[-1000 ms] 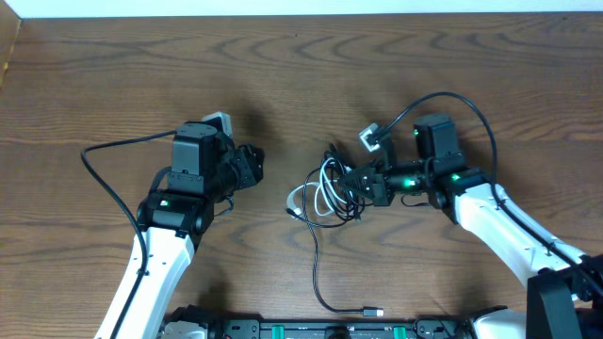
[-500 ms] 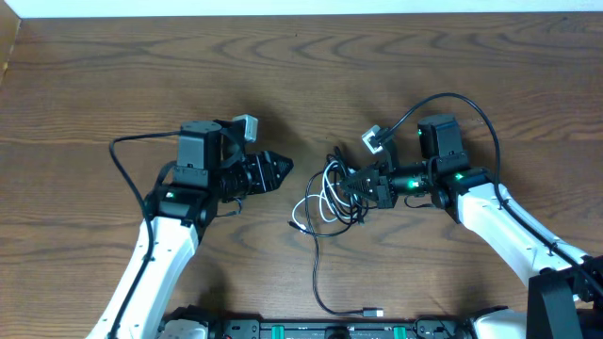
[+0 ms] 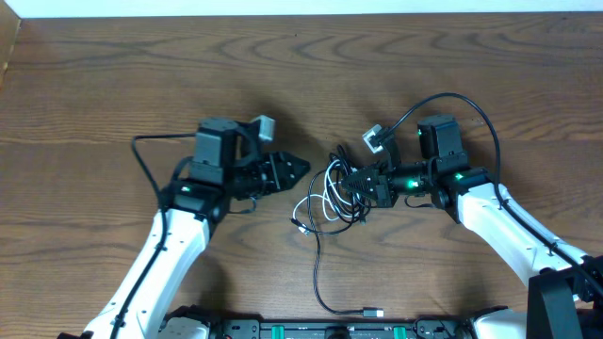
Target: Untangle cables
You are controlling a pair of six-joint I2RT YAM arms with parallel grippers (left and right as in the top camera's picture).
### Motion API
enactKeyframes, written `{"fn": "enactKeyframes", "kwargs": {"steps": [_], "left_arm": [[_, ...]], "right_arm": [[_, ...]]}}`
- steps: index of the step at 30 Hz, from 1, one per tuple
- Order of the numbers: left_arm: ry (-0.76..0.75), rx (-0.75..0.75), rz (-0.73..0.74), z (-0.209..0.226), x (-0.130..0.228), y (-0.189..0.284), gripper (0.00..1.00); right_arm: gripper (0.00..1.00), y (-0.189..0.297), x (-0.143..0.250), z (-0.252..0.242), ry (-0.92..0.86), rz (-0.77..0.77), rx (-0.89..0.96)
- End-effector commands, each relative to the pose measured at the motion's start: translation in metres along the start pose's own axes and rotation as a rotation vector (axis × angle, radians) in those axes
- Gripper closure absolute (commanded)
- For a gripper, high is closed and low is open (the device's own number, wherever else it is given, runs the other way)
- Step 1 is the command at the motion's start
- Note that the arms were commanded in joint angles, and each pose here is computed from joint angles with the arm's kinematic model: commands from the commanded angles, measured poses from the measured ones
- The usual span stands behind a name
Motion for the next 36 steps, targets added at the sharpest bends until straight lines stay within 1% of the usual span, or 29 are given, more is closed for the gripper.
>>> {"fn": "enactKeyframes", "kwargs": {"steps": [1,4,7,12,16,18,22,31,36], "left_arm": [[-0.057,-0.054,-0.013,-0.002,0.004,-0.011,0.57],[-0.093,-0.124,-0.038,-0.001,0.007,-0.018,0.57],[-0.111,-0.145,-0.048,-0.003,0.009,-0.022,0.57],[-0.082,-0.164,-0.058,-0.002,0.010,-0.026,0.57],[0.022,-0.173,-0.053,0.005,0.010,-0.035,0.57],[0.039,-0.166,-0.046,0.005,0.010,-0.041,0.57],[0.028,-0.118,-0.034,0.000,0.007,-0.052,0.57],[0.025,-0.108,-0.041,-0.001,0.005,-0.055,0.57],[-0.027,-0.085,0.008,-0.011,0.019,-0.060,0.58]], "right_arm": [[0.99,0.003,-0.007,0.004,0.037,-0.015,-0.009],[0.99,0.003,-0.007,0.004,0.036,-0.015,-0.009],[0.99,0.003,-0.007,0.004,0.034,-0.013,-0.009],[0.99,0.003,-0.007,0.004,0.034,-0.013,-0.008],[0.99,0.003,-0.007,0.004,0.034,-0.013,-0.009],[0.99,0.003,-0.007,0.004,0.034,-0.013,-0.009],[0.99,0.003,-0.007,0.004,0.034,-0.013,-0.009],[0.99,0.003,-0.007,0.004,0.034,-0.013,-0.009],[0.99,0.003,-0.007,0.004,0.034,-0.013,-0.009]]}}
Point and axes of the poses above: each gripper's point midway between its finger pads, its own y axis back along the fingers, its own z axis along the line the jaws close on, x = y × z, the point moved 2 cm from there along y, back along the fingers, and after that the axes turned 1 degree about y, right-handed, at the moved point
